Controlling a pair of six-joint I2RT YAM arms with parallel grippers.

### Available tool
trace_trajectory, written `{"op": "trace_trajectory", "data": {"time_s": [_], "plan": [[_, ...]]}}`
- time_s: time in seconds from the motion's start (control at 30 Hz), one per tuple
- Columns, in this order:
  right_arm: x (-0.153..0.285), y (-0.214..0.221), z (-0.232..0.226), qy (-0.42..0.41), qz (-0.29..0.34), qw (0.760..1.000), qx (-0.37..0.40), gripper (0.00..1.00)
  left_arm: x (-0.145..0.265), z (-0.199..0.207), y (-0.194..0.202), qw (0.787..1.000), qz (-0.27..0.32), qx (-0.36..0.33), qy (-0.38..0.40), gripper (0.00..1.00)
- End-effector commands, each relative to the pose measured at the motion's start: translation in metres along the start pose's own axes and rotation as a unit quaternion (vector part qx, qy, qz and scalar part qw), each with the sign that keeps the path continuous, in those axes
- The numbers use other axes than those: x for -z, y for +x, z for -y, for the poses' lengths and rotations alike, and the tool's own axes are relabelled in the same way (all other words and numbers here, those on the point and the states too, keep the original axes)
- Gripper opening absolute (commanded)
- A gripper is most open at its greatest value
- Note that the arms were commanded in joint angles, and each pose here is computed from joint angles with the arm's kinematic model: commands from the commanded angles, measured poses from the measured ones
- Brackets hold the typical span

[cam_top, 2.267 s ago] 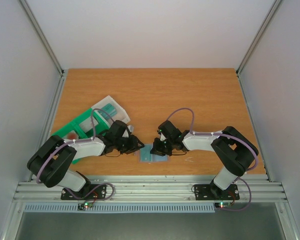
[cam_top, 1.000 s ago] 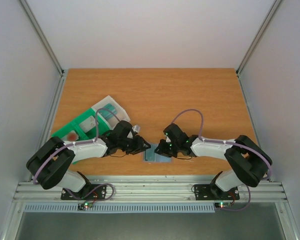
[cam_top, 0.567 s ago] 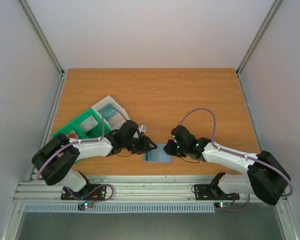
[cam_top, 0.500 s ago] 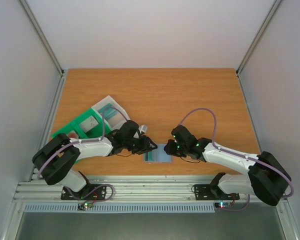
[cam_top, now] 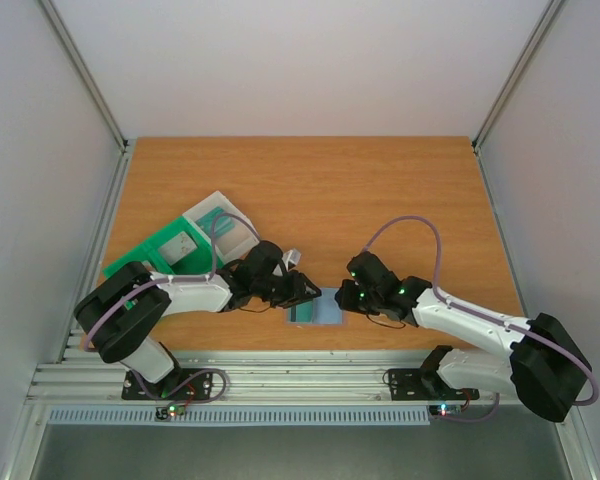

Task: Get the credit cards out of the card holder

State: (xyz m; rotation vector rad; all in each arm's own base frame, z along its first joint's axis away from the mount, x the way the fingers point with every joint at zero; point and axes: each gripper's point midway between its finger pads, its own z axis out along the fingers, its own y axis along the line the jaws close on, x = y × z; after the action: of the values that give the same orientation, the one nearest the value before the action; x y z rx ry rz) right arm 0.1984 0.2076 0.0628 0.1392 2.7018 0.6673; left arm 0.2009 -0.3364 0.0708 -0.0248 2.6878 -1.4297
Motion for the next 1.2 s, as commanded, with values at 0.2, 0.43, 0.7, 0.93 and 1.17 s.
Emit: {"op": "trace_trajectory", "data": {"time_s": [0.2,0.43,0.7,0.93,1.17], "plan": [[0.02,-0.013,-0.012,-0.017,0.031,0.999,0.005,0.23,-0.002,0.033,-0.01,0.997,0.017,-0.026,0.074,0.39],[0.029,-0.016,-0.023,-0.036,0.032,0.999,0.009,0.23,0.003,0.027,-0.008,0.997,0.025,-0.027,0.062,0.39],[0.009,-0.005,-0.031,-0.049,-0.011,0.999,0.015,0.19,0.012,-0.013,-0.007,0.998,0.047,-0.021,-0.038,0.38],[-0.022,0.005,-0.026,-0.028,-0.053,0.998,0.012,0.15,0.006,-0.031,-0.005,0.997,0.04,-0.018,-0.067,0.35],[-0.035,0.014,-0.004,0.012,-0.064,0.998,0.008,0.13,-0.004,-0.038,-0.004,0.997,0.033,-0.019,-0.064,0.32]]}}
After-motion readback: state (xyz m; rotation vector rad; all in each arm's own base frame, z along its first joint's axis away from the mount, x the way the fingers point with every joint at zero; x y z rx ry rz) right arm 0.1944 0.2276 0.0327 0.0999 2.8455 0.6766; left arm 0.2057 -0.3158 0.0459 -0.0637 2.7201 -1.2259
